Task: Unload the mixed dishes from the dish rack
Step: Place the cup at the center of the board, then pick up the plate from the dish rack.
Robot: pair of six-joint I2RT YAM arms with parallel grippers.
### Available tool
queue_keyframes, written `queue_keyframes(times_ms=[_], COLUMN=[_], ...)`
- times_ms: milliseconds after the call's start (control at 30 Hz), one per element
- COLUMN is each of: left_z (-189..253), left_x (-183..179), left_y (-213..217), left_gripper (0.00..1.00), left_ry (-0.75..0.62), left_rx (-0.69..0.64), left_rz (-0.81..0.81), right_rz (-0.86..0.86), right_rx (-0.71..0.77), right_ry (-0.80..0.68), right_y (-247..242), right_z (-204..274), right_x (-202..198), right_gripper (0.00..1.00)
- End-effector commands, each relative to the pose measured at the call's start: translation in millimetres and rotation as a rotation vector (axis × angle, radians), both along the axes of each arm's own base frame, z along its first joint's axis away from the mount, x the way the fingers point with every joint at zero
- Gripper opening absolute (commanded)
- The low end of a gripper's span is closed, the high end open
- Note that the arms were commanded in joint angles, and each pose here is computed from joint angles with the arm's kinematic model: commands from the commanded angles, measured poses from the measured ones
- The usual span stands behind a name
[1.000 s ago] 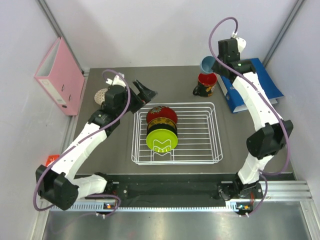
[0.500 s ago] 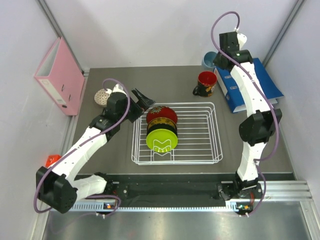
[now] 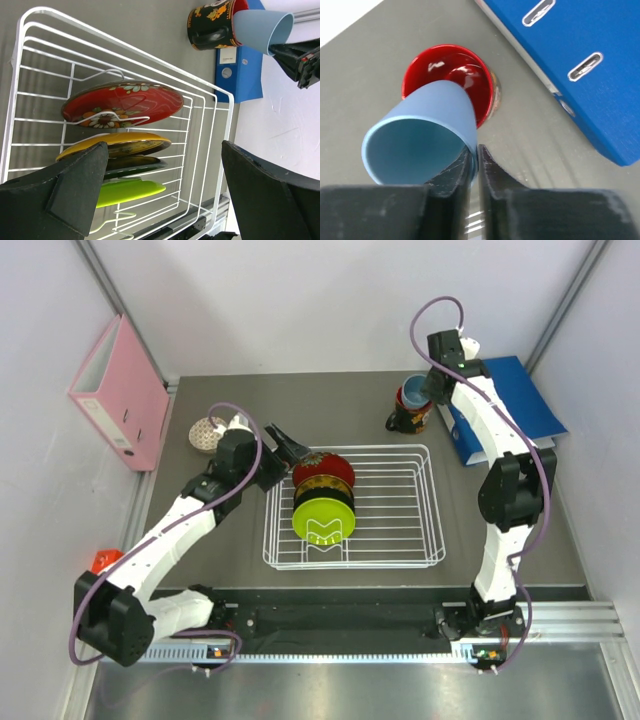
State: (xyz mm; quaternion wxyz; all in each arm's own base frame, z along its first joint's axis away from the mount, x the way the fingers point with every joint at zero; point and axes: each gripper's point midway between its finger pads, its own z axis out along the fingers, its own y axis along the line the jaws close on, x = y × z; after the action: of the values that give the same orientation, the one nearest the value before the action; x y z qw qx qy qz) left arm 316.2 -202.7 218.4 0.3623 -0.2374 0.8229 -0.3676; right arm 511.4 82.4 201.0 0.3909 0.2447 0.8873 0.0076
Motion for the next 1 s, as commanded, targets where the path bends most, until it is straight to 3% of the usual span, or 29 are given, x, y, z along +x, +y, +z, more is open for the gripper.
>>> queue_keyframes(times_ms=[0,67,167,400,533,567,633,667,700,733,967], left_z=[1,0,1,1,3,4,8,5,4,10,-17], left_x=[-2,-1,-1,0,2,3,7,5,6,8,-4], left_y=[0,1,1,3,8,8,16,20,22,24,27], left_gripper=[0.99,0.99,0.99,0.99,0.99,0.99,0.99,0.99,0.99,0.99,0.99], left_ry=[-0.016,-0.018,-0.023,-0.032,-0.068,-0.081,-0.118,-0.113,-0.126,-0.137,-0.054], left_rx=[-0.010,-0.006,-0.007,0.000,0.047,0.062,0.128,0.162,0.209,0.227,0.428], left_rz=[-0.001,0.004,0.007,0.013,0.012,0.004,0.018,0.011,-0.008,-0.007,-0.171], right_rz=[0.023,0.029,0.027,0.057,0.155,0.221,0.271,0.345,0.379,0.410,0.542], right_rx=[0.026,0.033,0.033,0.104,0.102,0.105,0.100,0.110,0.121,0.150,0.171], right_ry=[-0.054,-0.075,-0.107,-0.305,-0.441,-0.479,-0.611,-0.629,-0.661,-0.719,-0.629], right_y=[7,8,8,19,47,66,83,98,103,110,126], right_z=[8,14,25,95,151,159,182,172,171,176,82], right_x=[14,16,19,9,-34,-65,-91,-126,-141,-153,-243], right_gripper=[0.31,0.44,0.50,0.56,0.58,0.61,0.81,0.95,1.00,1.00,1.00])
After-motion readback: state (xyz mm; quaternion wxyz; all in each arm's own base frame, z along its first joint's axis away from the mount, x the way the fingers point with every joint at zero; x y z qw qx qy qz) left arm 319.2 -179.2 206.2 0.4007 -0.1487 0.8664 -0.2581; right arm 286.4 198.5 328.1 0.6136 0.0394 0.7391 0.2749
